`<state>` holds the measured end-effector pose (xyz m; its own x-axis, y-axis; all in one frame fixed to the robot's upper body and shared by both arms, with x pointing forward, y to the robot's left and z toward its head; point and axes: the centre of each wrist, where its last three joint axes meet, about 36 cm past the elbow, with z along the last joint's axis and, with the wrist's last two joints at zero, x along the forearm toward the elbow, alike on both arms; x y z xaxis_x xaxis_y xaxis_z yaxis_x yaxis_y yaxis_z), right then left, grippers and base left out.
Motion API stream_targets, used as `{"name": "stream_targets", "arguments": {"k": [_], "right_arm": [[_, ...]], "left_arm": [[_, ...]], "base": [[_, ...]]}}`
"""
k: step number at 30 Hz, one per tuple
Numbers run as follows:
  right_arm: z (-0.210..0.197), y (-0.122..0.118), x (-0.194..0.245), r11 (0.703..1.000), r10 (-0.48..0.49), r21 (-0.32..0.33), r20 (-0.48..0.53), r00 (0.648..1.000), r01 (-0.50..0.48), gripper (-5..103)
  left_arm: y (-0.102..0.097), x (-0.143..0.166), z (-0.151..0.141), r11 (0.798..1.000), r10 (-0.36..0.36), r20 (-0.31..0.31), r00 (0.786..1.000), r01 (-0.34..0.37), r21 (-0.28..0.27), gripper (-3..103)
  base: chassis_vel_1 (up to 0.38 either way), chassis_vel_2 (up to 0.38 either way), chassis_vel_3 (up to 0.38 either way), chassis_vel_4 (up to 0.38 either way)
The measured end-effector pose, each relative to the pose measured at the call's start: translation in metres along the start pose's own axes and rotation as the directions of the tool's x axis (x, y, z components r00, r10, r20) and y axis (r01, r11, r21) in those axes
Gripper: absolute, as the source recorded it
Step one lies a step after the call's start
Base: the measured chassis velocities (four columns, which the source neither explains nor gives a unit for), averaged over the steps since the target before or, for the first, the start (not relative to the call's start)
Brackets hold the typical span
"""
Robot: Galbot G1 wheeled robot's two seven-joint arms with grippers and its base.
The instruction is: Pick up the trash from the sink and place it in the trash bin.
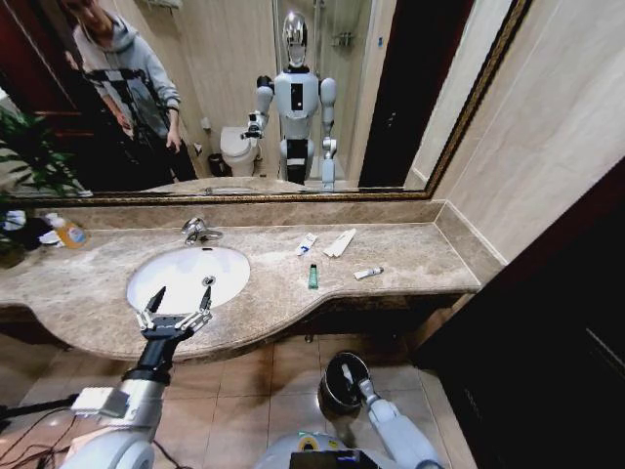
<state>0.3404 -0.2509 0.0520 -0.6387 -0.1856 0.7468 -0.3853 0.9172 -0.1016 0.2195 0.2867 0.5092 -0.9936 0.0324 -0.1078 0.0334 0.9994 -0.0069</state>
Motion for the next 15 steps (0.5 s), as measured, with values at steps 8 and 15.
{"name": "stream_targets", "arguments": {"k": [8,15], "right_arm": [[0.006,-0.003,0.001,1.0,0.015,-0.001,0.004,1.0,-0.015,44],[0.013,-0.008,0.005,1.0,0.029,-0.005,0.003,1.0,-0.029,65]], "left_arm": [[0.0,0.0,0.0,1.0,0.0,0.0,1.0,0.0,0.0,100],[0.0,0.0,0.0,1.0,0.0,0.0,1.0,0.0,0.0,100]], "base": [[0.0,0.0,0.0,0.0],[0.0,0.0,0.0,0.0]]}}
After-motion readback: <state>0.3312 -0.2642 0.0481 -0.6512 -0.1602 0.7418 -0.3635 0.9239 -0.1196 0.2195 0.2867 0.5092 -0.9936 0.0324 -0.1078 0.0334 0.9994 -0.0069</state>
